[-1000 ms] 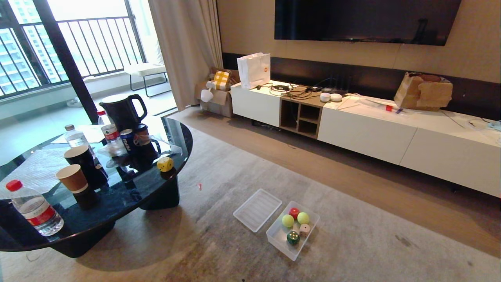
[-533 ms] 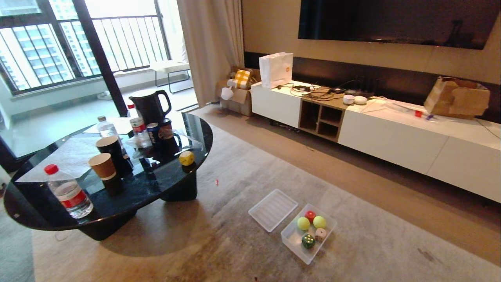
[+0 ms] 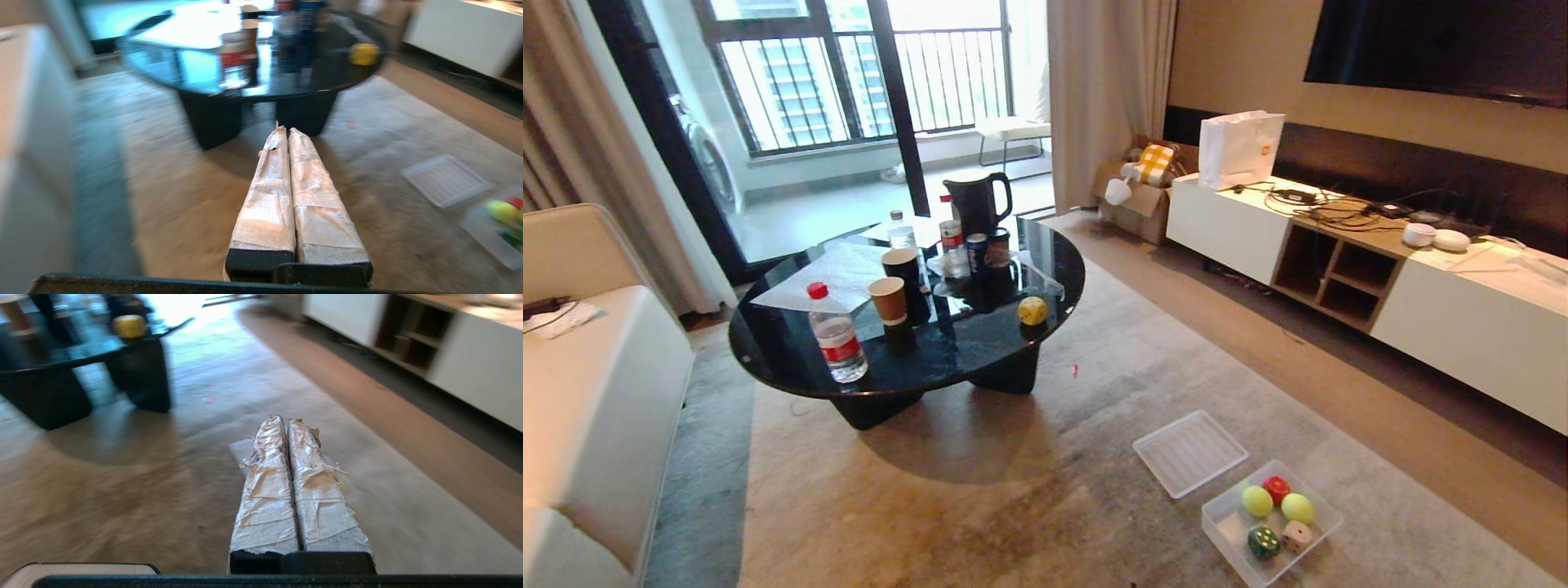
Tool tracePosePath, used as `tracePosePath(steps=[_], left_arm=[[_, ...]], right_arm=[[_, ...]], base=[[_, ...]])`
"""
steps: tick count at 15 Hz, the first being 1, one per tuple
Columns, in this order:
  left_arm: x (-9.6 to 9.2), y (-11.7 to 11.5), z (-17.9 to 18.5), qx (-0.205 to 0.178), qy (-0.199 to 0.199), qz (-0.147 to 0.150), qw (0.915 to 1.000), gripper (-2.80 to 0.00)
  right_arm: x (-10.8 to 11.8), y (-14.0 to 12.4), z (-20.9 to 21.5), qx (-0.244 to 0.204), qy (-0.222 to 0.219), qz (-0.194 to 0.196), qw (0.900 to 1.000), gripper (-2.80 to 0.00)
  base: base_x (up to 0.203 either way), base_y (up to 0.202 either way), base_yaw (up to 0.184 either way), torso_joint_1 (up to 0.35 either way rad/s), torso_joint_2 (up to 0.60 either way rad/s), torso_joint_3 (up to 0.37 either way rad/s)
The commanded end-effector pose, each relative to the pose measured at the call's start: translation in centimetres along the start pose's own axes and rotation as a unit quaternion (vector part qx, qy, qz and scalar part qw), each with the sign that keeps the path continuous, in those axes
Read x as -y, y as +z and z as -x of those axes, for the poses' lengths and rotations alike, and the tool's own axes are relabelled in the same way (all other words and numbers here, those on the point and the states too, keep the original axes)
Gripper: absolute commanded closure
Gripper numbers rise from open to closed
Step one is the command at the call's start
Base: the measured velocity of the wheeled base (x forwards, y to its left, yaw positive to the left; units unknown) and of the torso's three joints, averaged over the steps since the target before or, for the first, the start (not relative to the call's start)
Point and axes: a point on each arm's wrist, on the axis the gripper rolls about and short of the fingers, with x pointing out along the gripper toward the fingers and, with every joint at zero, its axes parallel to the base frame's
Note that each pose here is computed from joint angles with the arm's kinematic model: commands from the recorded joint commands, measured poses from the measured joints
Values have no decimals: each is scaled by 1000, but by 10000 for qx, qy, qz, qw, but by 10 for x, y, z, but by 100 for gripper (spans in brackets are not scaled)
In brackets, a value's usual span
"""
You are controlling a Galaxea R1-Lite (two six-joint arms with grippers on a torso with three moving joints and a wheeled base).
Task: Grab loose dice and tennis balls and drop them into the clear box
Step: Pick up toys out of the box
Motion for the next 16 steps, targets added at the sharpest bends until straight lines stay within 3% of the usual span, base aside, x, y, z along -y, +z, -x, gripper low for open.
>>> tracePosePath(steps=[1, 6, 16], left_arm=[[0, 0, 0, -8, 4, 3, 10000, 0], [0, 0, 0, 0, 4, 3, 10000, 0], [0, 0, 0, 0, 4, 3, 10000, 0]], right_arm=[[0, 0, 0, -2, 3, 3, 10000, 0], [0, 0, 0, -2, 3, 3, 10000, 0], [0, 0, 0, -2, 3, 3, 10000, 0]], base=[[1, -10, 167, 4, 2, 2], [1, -6, 138, 2, 3, 2], [0, 0, 0, 0, 0, 0]])
